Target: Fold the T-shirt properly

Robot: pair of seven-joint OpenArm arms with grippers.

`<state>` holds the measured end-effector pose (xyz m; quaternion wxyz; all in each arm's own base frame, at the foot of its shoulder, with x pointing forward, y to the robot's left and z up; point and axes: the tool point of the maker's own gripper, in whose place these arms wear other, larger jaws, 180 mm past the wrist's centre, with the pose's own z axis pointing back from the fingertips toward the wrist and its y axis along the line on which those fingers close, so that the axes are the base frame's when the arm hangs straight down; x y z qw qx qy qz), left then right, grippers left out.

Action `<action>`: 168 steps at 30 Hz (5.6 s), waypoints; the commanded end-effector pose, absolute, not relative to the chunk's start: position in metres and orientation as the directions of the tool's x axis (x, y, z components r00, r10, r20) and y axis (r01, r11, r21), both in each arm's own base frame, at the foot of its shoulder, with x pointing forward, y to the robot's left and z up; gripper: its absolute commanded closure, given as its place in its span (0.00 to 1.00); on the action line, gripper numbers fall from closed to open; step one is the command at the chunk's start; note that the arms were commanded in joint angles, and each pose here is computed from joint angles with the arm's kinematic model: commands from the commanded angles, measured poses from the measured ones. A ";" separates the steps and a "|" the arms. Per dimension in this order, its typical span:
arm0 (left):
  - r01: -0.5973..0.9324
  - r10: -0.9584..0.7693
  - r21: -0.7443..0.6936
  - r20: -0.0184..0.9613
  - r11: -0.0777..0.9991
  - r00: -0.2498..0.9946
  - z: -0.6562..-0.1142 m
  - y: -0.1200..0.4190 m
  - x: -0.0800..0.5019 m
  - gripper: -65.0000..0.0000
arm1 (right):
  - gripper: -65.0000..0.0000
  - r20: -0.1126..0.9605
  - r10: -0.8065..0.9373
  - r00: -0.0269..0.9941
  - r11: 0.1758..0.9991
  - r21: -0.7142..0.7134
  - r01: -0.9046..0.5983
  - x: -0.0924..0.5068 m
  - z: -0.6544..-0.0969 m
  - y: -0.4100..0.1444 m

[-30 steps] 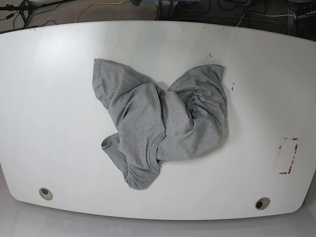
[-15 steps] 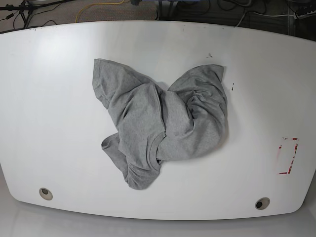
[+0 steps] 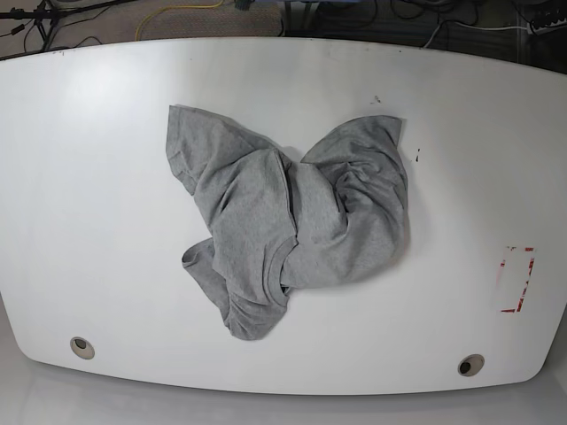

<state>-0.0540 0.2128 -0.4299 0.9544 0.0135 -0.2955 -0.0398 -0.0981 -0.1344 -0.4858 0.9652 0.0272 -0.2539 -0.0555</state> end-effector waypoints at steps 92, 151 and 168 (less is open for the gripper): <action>0.131 -0.007 -0.055 0.901 0.990 0.434 -0.342 0.137 0.126 0.16 | 0.44 0.843 0.107 0.526 0.994 -0.087 -0.062 0.313 -0.353 -0.175; 0.179 -0.088 0.002 0.877 0.984 0.473 -0.347 0.145 0.197 0.15 | 1.00 0.751 0.054 0.658 0.991 0.040 -0.126 0.300 -0.435 -0.140; 0.130 0.053 -0.162 0.799 0.978 0.599 -0.369 0.141 0.227 0.15 | 1.00 0.785 0.069 0.615 0.991 0.016 -0.132 0.295 -0.413 -0.141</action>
